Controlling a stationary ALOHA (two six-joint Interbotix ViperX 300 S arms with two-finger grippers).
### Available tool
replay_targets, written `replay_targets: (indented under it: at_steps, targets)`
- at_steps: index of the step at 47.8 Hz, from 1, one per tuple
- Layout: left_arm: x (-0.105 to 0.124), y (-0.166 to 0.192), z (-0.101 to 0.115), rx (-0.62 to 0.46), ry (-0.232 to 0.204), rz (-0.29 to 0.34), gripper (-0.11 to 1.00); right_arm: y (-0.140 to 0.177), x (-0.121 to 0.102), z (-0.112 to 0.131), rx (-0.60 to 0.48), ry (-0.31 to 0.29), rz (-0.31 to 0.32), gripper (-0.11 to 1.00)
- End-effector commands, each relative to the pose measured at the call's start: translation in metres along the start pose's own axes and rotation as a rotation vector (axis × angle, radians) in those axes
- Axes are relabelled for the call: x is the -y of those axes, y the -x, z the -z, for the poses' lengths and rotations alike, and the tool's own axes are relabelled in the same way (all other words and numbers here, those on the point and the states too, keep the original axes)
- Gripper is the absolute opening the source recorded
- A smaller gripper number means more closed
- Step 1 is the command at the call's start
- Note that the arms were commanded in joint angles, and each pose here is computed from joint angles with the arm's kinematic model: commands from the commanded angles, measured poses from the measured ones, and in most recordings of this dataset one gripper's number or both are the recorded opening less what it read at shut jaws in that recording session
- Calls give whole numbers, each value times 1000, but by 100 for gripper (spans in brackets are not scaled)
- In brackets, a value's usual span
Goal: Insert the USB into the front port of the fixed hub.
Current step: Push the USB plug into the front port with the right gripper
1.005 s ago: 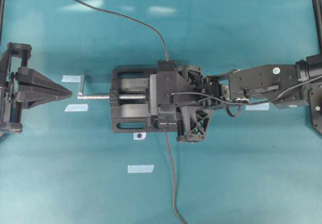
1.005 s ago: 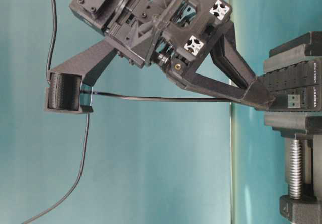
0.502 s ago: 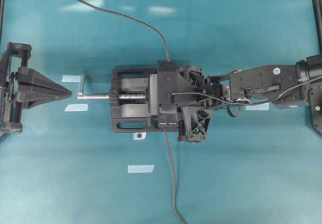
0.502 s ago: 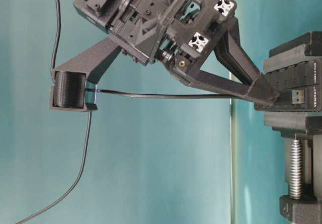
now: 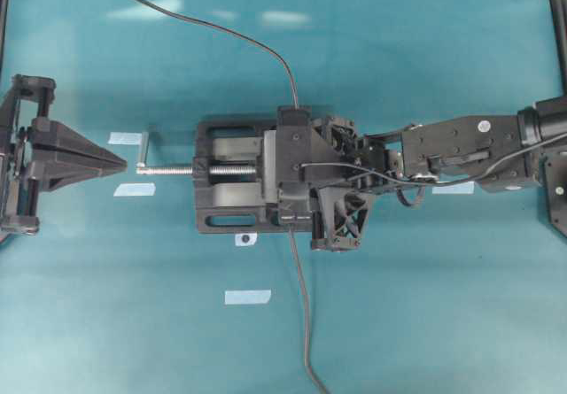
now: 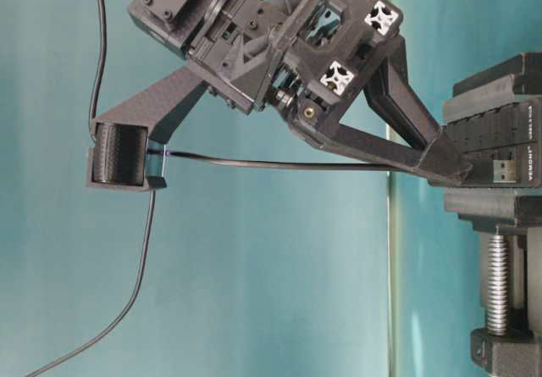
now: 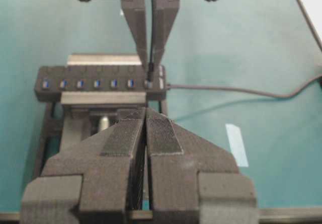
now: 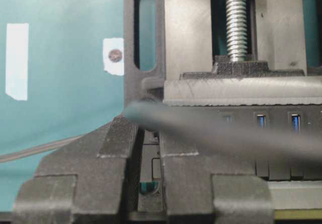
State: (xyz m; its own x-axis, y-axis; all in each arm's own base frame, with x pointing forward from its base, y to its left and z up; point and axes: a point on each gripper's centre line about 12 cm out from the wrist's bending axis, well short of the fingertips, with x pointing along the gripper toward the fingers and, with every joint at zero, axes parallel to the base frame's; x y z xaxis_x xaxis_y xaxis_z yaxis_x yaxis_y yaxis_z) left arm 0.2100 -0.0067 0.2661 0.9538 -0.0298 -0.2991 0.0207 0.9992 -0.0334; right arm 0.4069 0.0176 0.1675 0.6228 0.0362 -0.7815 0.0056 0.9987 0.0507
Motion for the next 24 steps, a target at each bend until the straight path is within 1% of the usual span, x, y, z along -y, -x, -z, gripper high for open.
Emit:
replay_targets:
  at_steps: [1, 17, 24]
  targets:
    - [0, 0, -6, 15, -2, 0, 0, 4, 0, -3, 2, -8, 0, 8]
    - [0, -1, -5, 14, -2, 0, 0, 7, 2, -1, -36, 19, 13, 8]
    - [0, -1, -5, 14, -2, 0, 0, 5, 2, -1, -39, 20, 14, 8]
